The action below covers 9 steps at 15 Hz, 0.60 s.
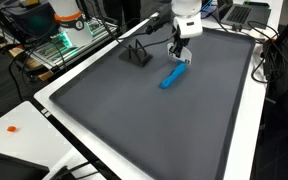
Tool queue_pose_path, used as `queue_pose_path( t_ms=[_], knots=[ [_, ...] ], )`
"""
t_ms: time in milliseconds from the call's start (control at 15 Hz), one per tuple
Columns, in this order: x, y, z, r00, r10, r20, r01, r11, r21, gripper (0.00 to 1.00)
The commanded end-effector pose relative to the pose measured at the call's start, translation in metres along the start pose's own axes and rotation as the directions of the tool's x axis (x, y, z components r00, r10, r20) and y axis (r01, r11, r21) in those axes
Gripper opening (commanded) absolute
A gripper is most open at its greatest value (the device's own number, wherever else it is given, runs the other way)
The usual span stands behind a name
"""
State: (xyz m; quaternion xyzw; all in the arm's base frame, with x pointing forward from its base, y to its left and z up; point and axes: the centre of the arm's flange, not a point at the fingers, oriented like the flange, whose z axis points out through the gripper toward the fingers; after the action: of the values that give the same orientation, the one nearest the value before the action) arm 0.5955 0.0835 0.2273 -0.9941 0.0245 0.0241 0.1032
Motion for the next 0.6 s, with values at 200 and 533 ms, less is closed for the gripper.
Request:
queue_pose_path(
  t_ms=[200,533],
  knots=[
    [0.003,0.010,-0.041,0.998,0.003,-0.069,-0.005,1.000,-0.028,0.02],
    [0.014,0.021,-0.053,0.996,-0.010,-0.092,0.001,0.995,-0.097,0.02]
  ],
)
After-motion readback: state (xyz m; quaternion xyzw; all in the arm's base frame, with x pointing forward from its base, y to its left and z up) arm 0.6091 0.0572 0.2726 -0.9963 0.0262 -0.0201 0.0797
